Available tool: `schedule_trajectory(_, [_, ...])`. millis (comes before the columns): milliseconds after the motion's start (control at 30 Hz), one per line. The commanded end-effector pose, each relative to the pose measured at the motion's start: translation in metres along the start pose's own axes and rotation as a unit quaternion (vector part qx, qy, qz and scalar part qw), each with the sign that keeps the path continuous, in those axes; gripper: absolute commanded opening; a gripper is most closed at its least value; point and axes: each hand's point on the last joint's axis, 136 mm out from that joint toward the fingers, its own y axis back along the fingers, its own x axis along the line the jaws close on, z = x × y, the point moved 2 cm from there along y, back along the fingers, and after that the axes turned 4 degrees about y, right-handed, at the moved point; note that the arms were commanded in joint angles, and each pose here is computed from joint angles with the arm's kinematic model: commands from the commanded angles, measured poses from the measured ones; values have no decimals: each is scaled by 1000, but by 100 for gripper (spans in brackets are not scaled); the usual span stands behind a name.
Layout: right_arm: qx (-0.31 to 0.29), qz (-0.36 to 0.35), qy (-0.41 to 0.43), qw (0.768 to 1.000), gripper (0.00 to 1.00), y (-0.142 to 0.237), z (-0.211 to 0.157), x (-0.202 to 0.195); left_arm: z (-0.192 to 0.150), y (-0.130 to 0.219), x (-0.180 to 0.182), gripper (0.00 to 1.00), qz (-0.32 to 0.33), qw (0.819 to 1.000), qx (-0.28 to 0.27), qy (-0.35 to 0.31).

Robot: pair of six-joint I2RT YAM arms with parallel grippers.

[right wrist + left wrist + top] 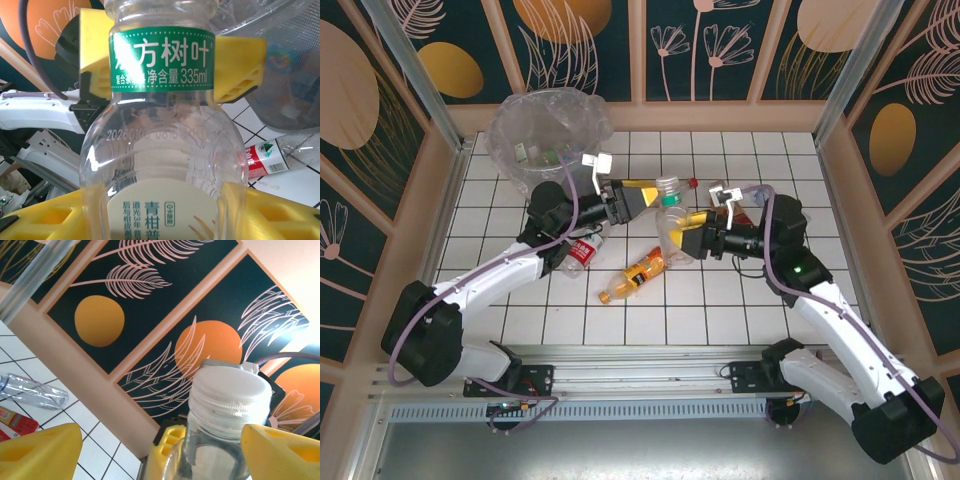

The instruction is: Put the plastic bottles in the bin

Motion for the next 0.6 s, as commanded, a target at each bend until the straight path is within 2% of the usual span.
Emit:
schedule_trajectory(0, [-18,6,17,1000,59,-4,11,5,-9,-6,-30,83,-53,997,31,-37])
schedule_trajectory(200, [-37,-26,16,999,58,-2,17,-3,-14,-1,-22,87,-23,997,34,-58])
schedule_trajectory(367, [-13,21,10,1000,59,-7,10,6,-19,1,-33,88,-46,994,55,-84])
schedule_trajectory(567, [1,42,9,999,59,-10,6,11,-19,-1,-39,88,-57,992,71,-90])
